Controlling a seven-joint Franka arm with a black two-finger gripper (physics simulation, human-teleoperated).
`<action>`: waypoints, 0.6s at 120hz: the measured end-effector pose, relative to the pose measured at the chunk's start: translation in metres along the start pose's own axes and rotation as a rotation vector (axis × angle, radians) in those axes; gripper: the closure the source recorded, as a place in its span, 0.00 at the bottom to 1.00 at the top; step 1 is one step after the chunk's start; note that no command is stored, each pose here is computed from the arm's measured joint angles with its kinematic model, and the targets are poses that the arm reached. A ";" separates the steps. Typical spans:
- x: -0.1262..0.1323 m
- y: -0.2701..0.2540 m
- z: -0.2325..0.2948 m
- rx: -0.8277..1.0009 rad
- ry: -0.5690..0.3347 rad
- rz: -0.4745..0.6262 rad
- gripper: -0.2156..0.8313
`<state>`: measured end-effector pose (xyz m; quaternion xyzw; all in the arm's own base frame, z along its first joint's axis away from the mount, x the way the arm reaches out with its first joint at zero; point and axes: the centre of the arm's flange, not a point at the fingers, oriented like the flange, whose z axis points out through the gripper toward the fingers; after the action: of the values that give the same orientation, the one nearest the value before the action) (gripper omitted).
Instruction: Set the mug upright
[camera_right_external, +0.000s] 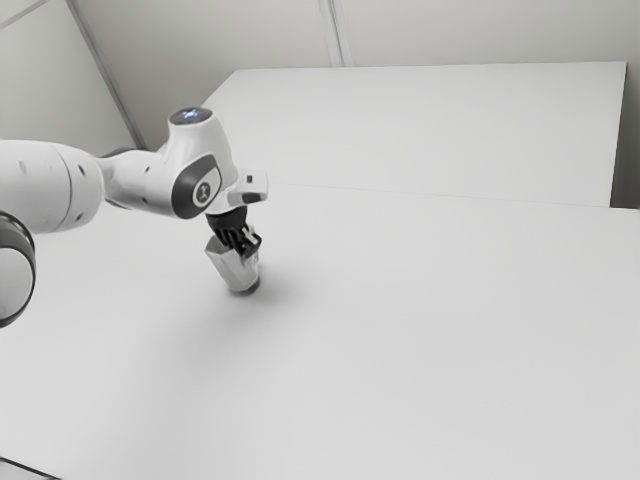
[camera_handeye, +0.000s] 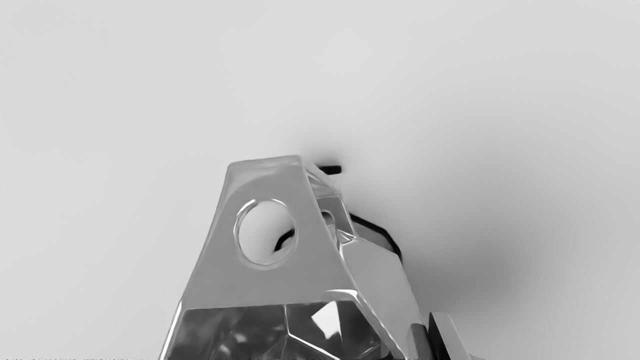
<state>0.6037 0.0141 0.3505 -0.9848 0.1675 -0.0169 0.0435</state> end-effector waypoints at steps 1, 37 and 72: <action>0.000 0.000 0.000 -0.001 0.000 -0.003 0.90; 0.001 -0.002 -0.016 0.001 0.043 -0.095 0.39; -0.013 -0.014 -0.218 -0.019 0.156 -0.191 0.25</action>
<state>0.5858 0.0138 0.5681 -0.9923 0.0761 -0.0959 0.0191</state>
